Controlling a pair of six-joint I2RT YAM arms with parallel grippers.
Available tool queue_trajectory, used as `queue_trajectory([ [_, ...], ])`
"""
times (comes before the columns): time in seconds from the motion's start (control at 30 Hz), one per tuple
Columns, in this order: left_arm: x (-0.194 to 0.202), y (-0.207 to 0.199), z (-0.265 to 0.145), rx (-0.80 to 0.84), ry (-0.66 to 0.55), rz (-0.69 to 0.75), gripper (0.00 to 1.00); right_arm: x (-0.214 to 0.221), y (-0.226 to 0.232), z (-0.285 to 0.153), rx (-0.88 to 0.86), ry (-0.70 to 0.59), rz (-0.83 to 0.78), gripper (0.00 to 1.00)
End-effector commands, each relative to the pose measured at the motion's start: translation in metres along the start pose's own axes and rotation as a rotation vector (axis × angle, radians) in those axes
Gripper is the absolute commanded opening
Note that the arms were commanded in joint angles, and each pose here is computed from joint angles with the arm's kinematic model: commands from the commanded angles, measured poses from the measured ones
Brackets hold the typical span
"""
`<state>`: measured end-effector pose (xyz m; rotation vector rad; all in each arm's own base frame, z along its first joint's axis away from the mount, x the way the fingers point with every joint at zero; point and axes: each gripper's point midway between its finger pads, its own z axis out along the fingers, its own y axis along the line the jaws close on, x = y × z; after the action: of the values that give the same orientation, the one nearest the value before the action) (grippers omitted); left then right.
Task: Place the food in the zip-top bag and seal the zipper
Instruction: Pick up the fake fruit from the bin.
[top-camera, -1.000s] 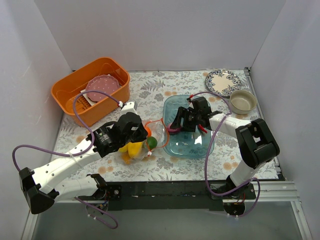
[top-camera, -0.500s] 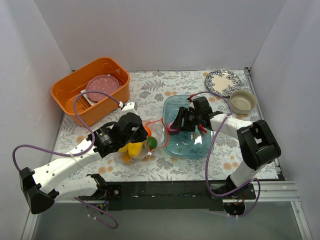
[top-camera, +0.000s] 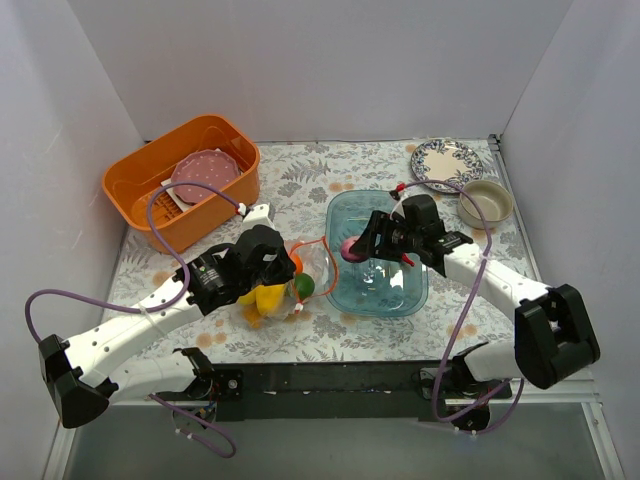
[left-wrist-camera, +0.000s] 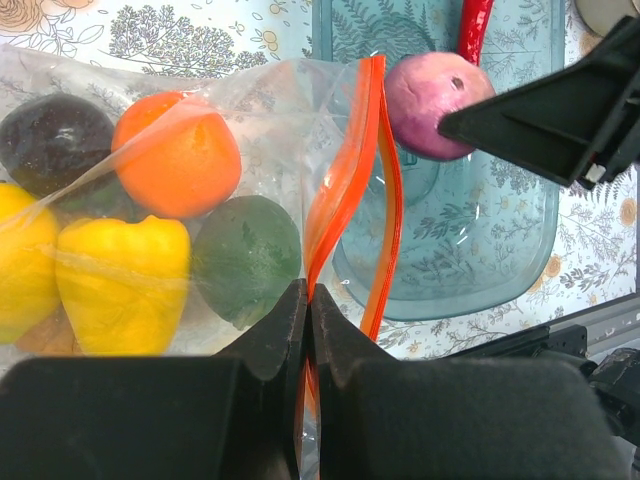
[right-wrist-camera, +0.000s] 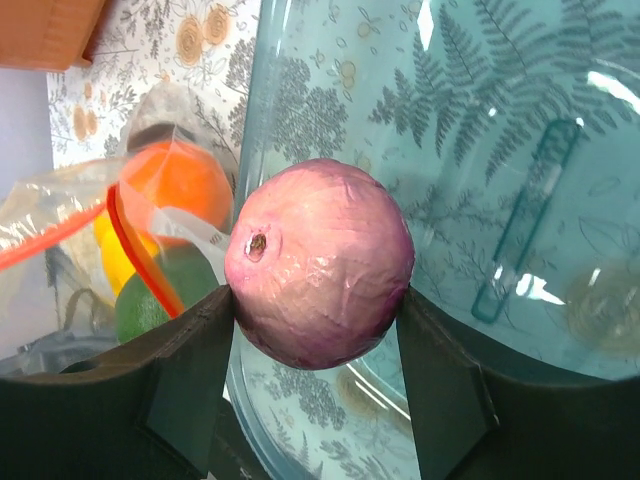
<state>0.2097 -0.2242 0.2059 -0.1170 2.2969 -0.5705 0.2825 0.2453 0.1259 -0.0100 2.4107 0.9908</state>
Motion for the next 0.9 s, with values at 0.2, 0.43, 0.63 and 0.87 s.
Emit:
queue_trajectory([
  [0.2, -0.002, -0.007, 0.001, 0.027, 0.0, 0.001, 0.0, -0.007, 0.015, -0.041, -0.009, -0.098, -0.04, 0.46],
  [0.43, 0.0, -0.006, 0.002, 0.027, 0.007, -0.005, 0.0, 0.003, 0.043, -0.053, -0.147, -0.106, -0.053, 0.45],
  [0.63, 0.003, -0.007, 0.005, 0.025, 0.02, 0.0, 0.0, 0.012, 0.08, -0.059, -0.267, -0.095, -0.101, 0.46],
  [0.87, 0.003, -0.01, 0.009, 0.026, 0.026, 0.008, 0.0, 0.02, 0.116, -0.056, -0.335, -0.084, -0.167, 0.48],
])
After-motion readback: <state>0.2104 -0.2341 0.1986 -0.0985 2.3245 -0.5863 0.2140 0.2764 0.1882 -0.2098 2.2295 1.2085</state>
